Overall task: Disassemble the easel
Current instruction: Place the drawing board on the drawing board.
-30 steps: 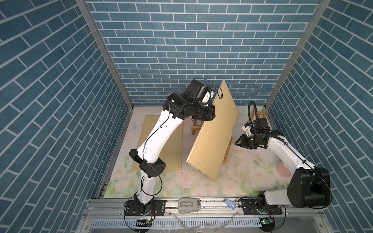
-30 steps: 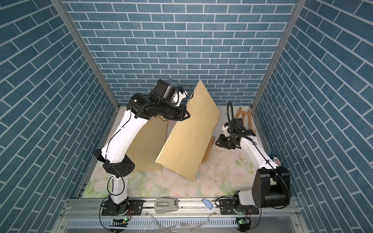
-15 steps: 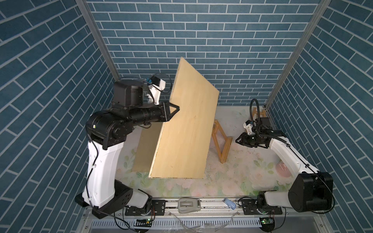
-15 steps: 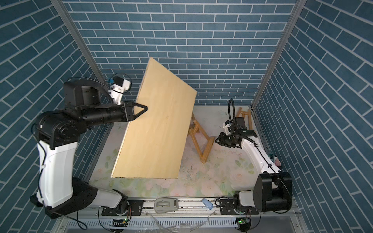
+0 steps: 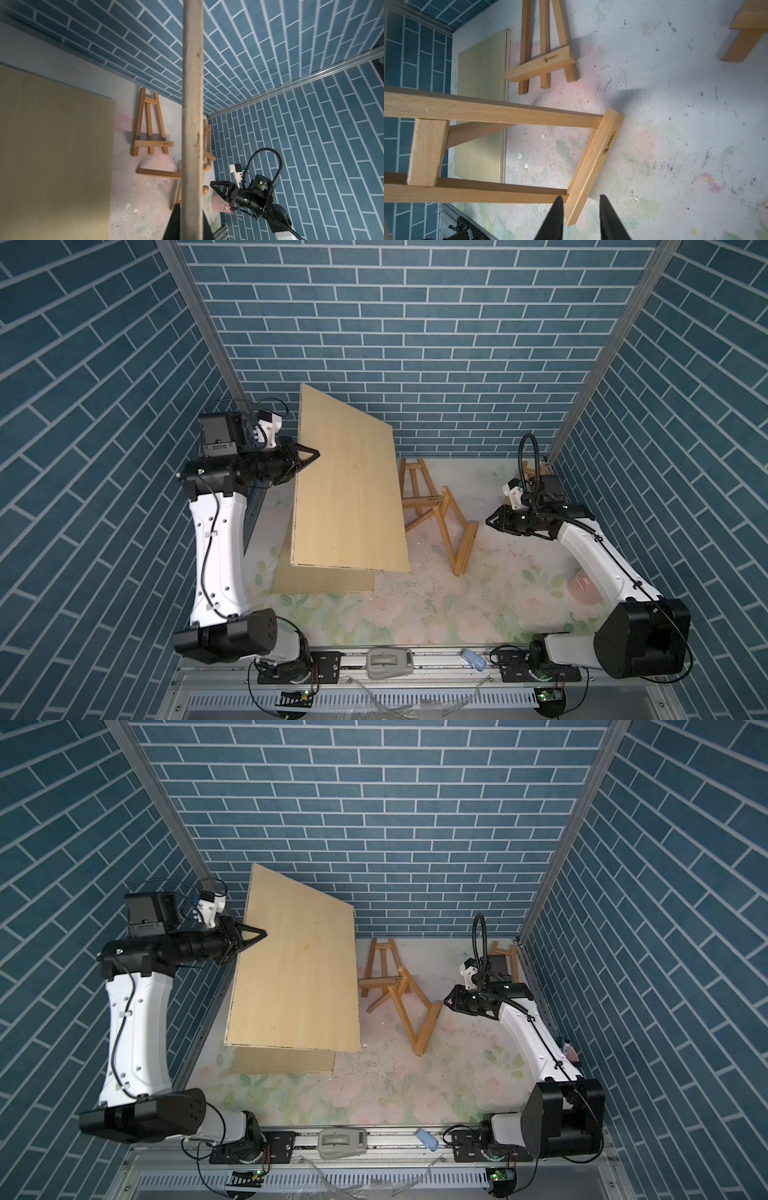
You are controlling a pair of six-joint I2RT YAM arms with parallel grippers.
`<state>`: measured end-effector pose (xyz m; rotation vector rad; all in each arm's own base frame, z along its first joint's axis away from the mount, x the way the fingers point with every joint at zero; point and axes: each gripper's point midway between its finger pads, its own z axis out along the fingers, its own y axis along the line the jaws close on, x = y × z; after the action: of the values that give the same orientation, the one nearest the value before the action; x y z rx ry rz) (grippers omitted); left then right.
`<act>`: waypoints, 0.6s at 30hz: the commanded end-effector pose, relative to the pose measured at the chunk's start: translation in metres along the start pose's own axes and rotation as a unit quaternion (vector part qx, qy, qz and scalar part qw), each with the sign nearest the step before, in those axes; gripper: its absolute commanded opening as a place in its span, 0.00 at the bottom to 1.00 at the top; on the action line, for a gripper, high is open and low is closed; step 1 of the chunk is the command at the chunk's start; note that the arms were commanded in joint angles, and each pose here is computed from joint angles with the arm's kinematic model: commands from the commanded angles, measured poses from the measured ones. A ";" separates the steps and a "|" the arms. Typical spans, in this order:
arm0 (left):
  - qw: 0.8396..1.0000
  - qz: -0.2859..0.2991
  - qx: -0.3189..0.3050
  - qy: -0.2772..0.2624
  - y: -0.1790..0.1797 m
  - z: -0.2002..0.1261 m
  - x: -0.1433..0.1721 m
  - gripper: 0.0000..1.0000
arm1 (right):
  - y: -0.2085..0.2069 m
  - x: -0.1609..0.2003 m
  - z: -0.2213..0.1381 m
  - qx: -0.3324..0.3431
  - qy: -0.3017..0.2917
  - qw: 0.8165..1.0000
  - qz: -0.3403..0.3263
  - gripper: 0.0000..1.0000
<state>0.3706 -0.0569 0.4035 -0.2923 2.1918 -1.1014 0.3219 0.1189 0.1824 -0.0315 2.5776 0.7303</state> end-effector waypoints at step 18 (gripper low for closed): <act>0.994 0.057 0.051 0.073 0.124 0.058 -0.020 0.00 | 0.017 -0.007 -0.002 0.004 -0.001 1.000 0.020 0.28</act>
<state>0.4364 -0.0099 0.2665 -0.1213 2.3914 -1.0719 0.3242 0.1265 0.1880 0.0167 2.5900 0.7356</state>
